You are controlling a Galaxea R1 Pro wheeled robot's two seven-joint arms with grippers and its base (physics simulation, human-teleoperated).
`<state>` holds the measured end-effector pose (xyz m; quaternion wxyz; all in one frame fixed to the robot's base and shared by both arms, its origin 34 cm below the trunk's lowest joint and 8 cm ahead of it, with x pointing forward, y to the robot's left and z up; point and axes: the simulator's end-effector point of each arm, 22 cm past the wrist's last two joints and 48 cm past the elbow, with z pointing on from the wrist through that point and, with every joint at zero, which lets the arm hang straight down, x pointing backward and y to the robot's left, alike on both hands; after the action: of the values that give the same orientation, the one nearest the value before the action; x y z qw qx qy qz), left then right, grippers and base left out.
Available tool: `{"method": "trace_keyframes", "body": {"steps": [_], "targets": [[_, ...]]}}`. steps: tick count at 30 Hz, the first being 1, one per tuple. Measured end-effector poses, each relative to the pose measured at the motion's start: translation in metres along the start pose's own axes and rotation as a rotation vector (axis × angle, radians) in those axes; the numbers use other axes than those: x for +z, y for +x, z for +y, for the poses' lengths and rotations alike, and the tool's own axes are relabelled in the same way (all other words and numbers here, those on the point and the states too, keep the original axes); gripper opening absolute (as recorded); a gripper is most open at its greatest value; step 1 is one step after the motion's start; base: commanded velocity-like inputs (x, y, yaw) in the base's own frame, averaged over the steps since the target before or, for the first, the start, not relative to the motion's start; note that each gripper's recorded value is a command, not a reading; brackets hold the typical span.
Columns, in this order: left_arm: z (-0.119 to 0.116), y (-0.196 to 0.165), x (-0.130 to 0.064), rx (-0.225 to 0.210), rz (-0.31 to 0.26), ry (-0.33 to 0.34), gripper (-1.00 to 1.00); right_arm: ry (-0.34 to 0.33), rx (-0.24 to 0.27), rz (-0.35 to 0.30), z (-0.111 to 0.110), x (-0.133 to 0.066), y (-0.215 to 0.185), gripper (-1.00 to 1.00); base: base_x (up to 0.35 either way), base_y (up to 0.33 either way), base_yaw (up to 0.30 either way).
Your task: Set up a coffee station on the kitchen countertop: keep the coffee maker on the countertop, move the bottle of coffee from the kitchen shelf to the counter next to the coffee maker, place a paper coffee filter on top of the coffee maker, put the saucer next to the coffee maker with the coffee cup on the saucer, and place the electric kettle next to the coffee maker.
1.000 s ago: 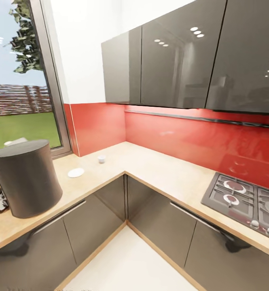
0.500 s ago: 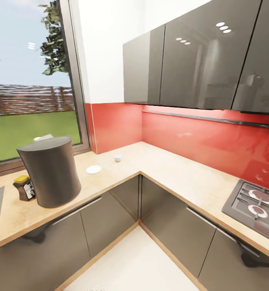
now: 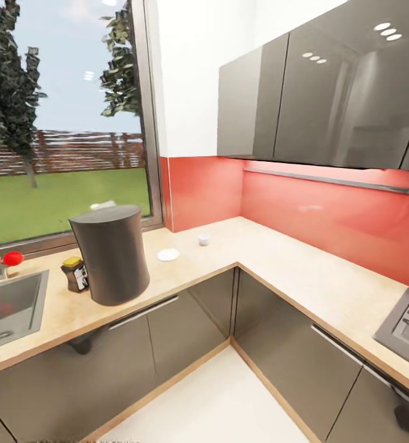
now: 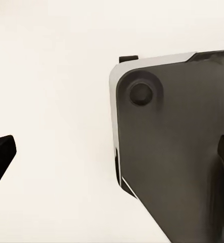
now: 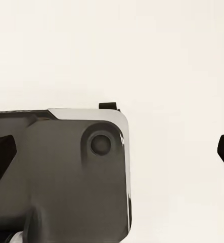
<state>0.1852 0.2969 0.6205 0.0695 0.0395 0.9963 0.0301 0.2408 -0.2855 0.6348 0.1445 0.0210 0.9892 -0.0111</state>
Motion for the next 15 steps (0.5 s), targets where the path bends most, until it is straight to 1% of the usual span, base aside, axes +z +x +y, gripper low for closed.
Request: {"method": "trace_keyframes", "body": {"steps": [15], "targets": [[-0.0061, 0.0002, 0.0001, 0.004, 0.001, 0.008, 1.00, -0.001, 0.000, 0.003, 0.0003, 0.0001, 0.0012, 1.00, 0.000, 0.000, 0.277]]}}
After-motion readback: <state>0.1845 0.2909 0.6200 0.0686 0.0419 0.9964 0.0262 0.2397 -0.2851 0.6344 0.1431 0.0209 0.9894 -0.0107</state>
